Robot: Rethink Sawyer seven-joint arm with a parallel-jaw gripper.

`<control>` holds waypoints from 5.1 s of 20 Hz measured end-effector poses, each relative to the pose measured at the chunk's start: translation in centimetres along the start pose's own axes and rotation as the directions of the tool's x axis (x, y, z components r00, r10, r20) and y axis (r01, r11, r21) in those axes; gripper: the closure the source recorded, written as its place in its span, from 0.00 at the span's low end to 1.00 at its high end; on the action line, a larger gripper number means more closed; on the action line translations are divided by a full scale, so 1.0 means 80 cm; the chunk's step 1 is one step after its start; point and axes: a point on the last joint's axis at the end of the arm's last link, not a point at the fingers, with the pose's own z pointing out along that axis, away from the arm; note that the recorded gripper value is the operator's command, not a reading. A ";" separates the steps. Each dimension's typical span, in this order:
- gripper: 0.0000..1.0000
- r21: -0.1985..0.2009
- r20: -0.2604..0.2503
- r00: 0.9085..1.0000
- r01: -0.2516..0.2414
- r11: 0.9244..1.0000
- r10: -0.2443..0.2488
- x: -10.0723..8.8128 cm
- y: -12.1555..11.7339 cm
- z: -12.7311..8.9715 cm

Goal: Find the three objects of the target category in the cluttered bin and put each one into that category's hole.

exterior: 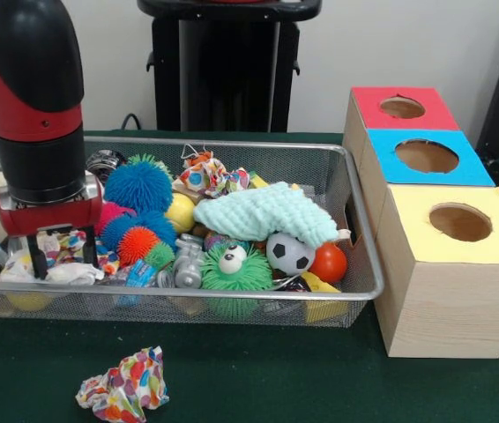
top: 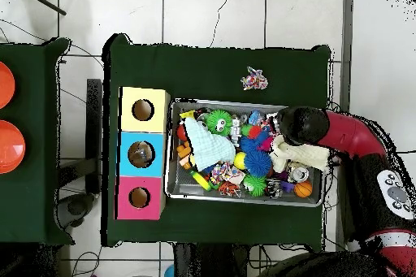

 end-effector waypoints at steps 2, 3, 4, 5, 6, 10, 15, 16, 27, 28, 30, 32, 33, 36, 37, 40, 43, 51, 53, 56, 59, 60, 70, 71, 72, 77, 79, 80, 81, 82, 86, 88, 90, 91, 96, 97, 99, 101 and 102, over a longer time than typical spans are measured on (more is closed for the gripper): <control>0.00 -0.001 -0.001 1.000 0.001 1.000 -0.001 0.000 0.001 0.000; 0.00 -0.002 -0.002 1.000 0.003 1.000 -0.003 0.000 0.003 0.001; 0.00 -0.002 -0.002 1.000 0.005 1.000 -0.005 -0.001 0.005 0.001; 0.00 -0.003 -0.003 1.000 0.007 1.000 -0.007 -0.001 0.006 0.001; 0.00 -0.003 -0.003 1.000 0.009 1.000 -0.009 -0.002 0.008 0.001; 0.00 -0.004 -0.004 1.000 0.019 1.000 -0.019 -0.006 0.015 -0.001; 0.00 -0.003 -0.004 0.999 0.032 0.999 -0.032 -0.011 0.023 -0.003; 0.00 -0.002 -0.004 0.999 0.035 0.999 -0.035 -0.012 0.024 -0.004; 1.00 0.005 -0.003 0.999 0.047 0.999 -0.047 -0.015 0.029 -0.011; 1.00 0.005 -0.003 0.999 0.048 0.999 -0.048 -0.015 0.029 -0.011; 1.00 0.005 -0.004 0.999 0.048 0.999 -0.048 -0.015 0.030 -0.011; 1.00 0.004 -0.004 0.999 0.049 0.999 -0.049 -0.015 0.030 -0.011; 1.00 0.004 -0.004 0.999 0.049 0.999 -0.049 -0.014 0.030 -0.011; 1.00 0.004 -0.005 0.999 0.050 0.999 -0.050 -0.014 0.031 -0.010; 1.00 0.004 -0.005 0.999 0.051 0.999 -0.051 -0.014 0.031 -0.010; 1.00 0.004 -0.006 0.999 0.051 0.999 -0.051 -0.014 0.031 -0.010; 1.00 0.004 -0.006 0.999 0.052 0.999 -0.052 -0.013 0.031 -0.010; 1.00 0.009 -0.007 0.999 0.053 0.999 -0.053 -0.014 0.032 -0.032; 1.00 0.008 -0.018 0.999 0.052 0.999 -0.052 -0.016 0.033 -0.051; 1.00 0.003 -0.035 0.998 0.051 0.999 -0.051 -0.019 0.036 -0.075; 1.00 -0.007 -0.065 0.997 0.049 0.999 -0.050 -0.026 0.039 -0.114; 1.00 -0.010 -0.075 0.996 0.048 0.999 -0.049 -0.028 0.040 -0.126; 1.00 -0.002 -0.117 0.992 0.045 0.999 -0.045 -0.039 0.043 -0.214; 1.00 0.003 -0.117 0.992 0.047 0.999 -0.046 -0.040 0.044 -0.216; 1.00 0.007 -0.122 0.991 0.050 0.999 -0.049 -0.040 0.047 -0.217; 1.00 0.028 -0.148 0.988 0.056 0.998 -0.051 -0.042 0.068 -0.205; 1.00 0.042 -0.148 0.988 0.052 0.998 -0.045 -0.048 0.084 -0.196; 1.00 0.051 -0.144 0.989 0.044 0.998 -0.036 -0.053 0.095 -0.189; 1.00 0.057 -0.138 0.990 0.036 0.998 -0.028 -0.057 0.103 -0.185; 1.00 0.071 -0.110 0.994 0.004 0.997 0.004 -0.071 0.128 -0.171; 1.00 0.075 -0.055 0.996 -0.069 0.995 0.073 -0.093 0.167 -0.152; 1.00 0.071 -0.033 0.994 -0.106 0.992 0.109 -0.102 0.184 -0.144; 1.00 0.059 -0.012 0.986 -0.163 0.985 0.164 -0.112 0.208 -0.134; 1.00 0.054 -0.009 0.984 -0.180 0.982 0.181 -0.115 0.215 -0.131; 1.00 0.026 -0.025 0.970 -0.242 0.970 0.243 -0.118 0.247 -0.117; 1.00 0.022 -0.030 0.969 -0.244 0.969 0.245 -0.117 0.251 -0.114; 1.00 0.019 -0.034 0.969 -0.245 0.969 0.245 -0.116 0.253 -0.111; 1.00 0.018 -0.043 0.968 -0.247 0.969 0.247 -0.112 0.253 -0.106; 1.00 0.019 -0.043 0.968 -0.247 0.969 0.247 -0.112 0.253 -0.106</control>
